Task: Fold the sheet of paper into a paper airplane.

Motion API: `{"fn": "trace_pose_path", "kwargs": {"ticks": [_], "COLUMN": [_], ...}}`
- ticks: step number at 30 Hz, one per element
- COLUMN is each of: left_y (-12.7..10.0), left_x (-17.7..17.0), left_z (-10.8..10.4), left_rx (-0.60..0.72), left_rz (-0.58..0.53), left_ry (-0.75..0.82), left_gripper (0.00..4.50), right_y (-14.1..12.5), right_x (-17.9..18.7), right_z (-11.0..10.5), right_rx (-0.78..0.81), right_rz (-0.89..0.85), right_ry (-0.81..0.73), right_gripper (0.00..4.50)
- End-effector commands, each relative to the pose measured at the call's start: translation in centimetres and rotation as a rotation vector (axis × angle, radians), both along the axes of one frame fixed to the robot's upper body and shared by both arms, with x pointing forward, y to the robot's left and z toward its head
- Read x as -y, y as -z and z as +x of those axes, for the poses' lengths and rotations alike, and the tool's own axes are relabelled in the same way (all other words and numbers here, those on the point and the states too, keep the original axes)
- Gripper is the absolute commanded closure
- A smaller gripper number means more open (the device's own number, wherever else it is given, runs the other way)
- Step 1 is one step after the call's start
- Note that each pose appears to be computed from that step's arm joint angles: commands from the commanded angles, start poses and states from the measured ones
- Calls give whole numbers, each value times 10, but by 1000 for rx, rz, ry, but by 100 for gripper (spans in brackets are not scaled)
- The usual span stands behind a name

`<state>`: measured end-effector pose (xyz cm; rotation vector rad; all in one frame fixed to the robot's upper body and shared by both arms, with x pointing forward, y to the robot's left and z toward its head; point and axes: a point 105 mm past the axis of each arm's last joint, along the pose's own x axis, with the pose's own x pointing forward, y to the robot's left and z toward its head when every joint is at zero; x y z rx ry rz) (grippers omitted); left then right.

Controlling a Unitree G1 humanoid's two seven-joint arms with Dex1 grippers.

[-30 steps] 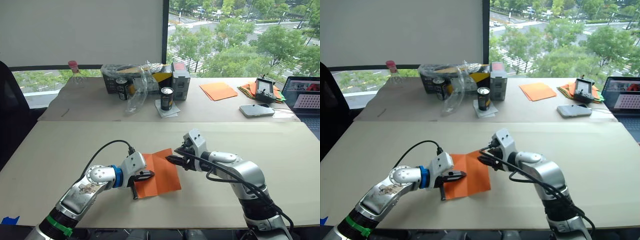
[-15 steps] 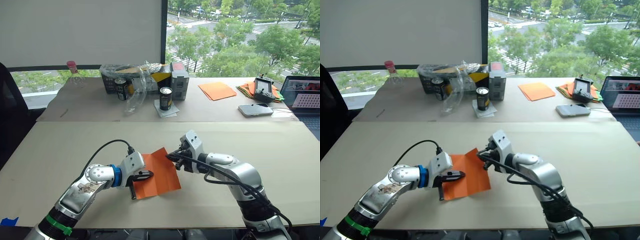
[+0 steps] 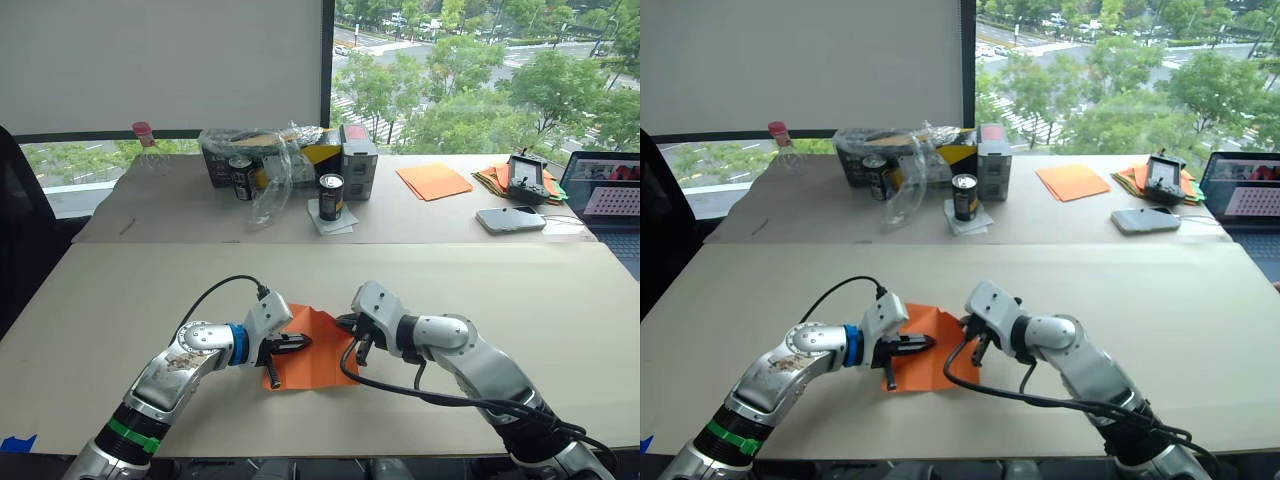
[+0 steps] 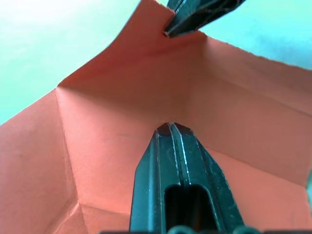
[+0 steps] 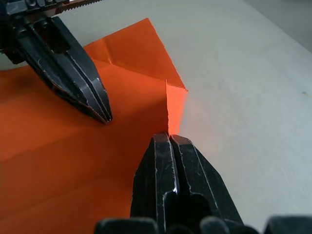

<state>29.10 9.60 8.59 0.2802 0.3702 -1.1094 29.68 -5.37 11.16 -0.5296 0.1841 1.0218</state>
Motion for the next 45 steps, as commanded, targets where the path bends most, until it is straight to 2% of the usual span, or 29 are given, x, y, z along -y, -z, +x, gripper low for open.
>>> {"fn": "trace_pose_path", "kwargs": {"ticks": [1,7,11,15,17,23,27,30,33,39,41,45], "left_y": [-13,-17,-26,-42,-43,-25,-11,10,17,18,21,24], "left_x": [2,-3,-2,0,5,26,31,28,24,28,33,37], "left_z": [2,4,7,19,22,26,24,25,27,29,29,29], "left_rx": [4,6,-5,0,1,-2,-2,-24,-39,-41,-52,-54], "left_rz": [-43,-45,-111,-204,-205,-169,-107,-37,-16,-26,-32,-33], "left_ry": [-3,-37,-83,-141,-132,-86,-43,-41,-43,-18,1,25], "left_gripper": [450,450,450,450,450,450,450,450,450,450,450,450], "right_y": [4,24,28,28,28,27,25,26,24,0,-5,-19], "right_x": [-4,6,7,5,5,9,10,14,18,33,32,35], "right_z": [-5,-5,-5,-5,-4,-2,-2,-4,-9,-14,-20,-15], "right_rx": [76,97,92,93,93,103,110,120,89,153,130,135], "right_rz": [-64,-176,-176,-174,-175,-192,-197,-215,-203,-218,-173,-94], "right_ry": [-55,-73,-68,-67,-64,-58,-50,-42,-43,-15,-10,63], "right_gripper": [446,446,446,446,446,446,446,446,362,153,83,83]}}
